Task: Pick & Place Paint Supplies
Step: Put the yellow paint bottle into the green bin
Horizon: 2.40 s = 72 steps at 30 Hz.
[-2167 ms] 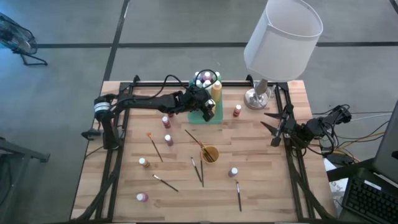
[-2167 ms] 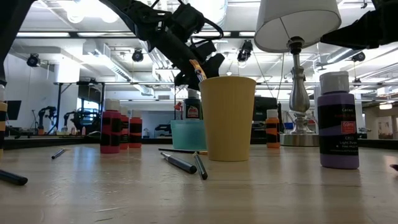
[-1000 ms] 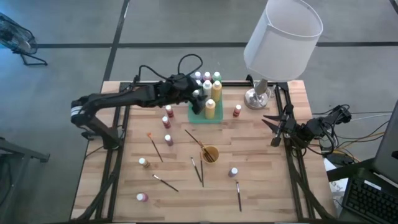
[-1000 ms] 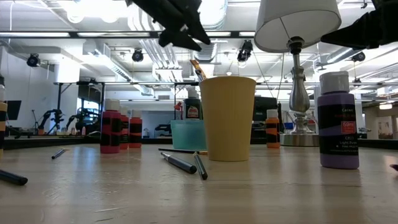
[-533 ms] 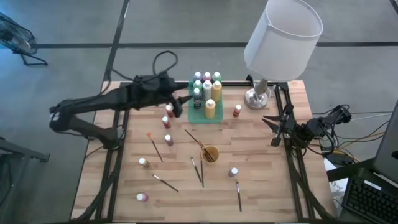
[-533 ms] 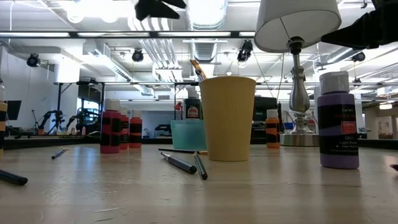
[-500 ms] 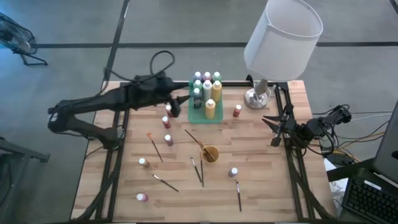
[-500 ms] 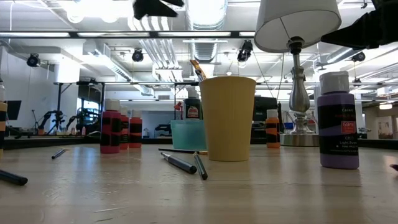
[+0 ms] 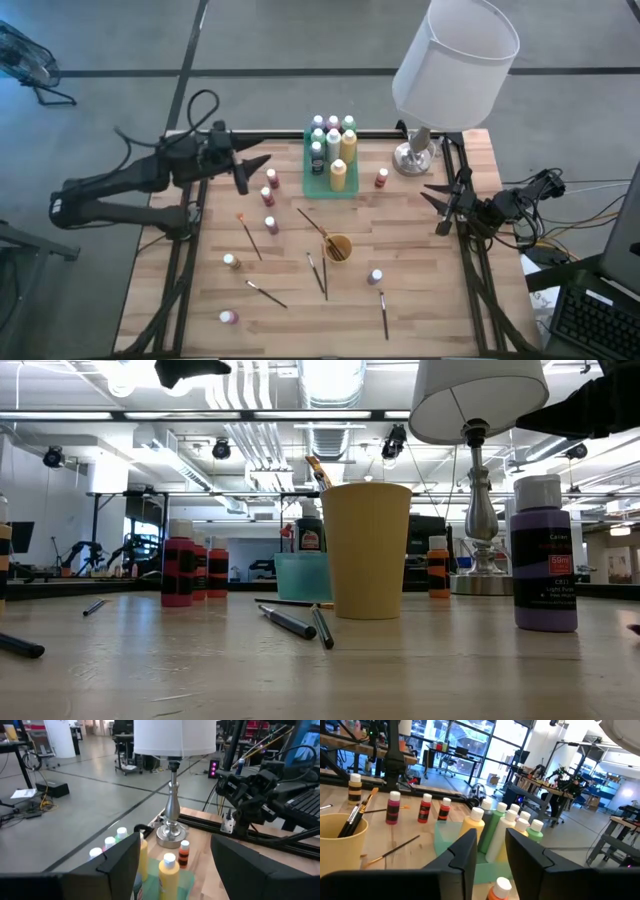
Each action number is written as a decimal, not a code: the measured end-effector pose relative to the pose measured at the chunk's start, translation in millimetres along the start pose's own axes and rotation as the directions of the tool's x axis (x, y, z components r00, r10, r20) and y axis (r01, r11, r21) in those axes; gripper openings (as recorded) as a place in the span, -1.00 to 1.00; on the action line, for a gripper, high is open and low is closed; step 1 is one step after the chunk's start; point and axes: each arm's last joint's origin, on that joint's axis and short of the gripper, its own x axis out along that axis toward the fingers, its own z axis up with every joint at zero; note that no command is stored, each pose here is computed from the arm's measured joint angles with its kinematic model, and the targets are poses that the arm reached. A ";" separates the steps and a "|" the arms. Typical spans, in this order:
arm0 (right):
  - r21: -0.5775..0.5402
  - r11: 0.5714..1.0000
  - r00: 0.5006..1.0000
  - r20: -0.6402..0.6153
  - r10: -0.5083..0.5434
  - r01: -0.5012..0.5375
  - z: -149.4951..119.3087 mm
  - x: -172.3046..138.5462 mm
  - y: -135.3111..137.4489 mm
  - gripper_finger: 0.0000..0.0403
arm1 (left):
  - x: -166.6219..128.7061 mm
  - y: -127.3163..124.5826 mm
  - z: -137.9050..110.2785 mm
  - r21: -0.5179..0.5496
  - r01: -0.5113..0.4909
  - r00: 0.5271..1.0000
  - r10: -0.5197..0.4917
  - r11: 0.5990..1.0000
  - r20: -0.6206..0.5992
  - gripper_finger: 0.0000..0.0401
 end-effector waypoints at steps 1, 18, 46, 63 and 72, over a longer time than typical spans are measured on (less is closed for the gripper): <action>-0.003 1.000 1.000 0.000 0.000 0.000 -0.1 0.0 0.1 -0.48 | -2.6 0.8 -2.8 0.000 0.000 1.000 0.000 1.000 0.000 0.23; 0.321 0.940 0.992 0.080 0.096 -0.117 7.2 -0.2 1.4 -0.26 | -2.4 3.2 -42.8 0.015 -0.004 0.997 0.005 1.000 -0.074 0.24; 0.247 0.962 0.990 0.100 0.097 -0.119 31.7 41.0 44.4 0.03 | 7.3 1.3 -70.9 -0.019 0.030 0.999 -0.031 0.999 -0.041 0.24; 0.304 0.934 0.976 -0.160 -0.146 0.189 13.5 116.9 35.7 0.07 | 4.3 0.6 -92.6 -0.037 0.127 0.984 -0.121 0.991 0.131 0.24; 0.263 0.940 0.966 -0.194 -0.171 0.219 2.6 154.1 38.3 0.14 | -3.1 2.7 -100.1 -0.039 0.132 0.978 -0.124 0.990 0.167 0.24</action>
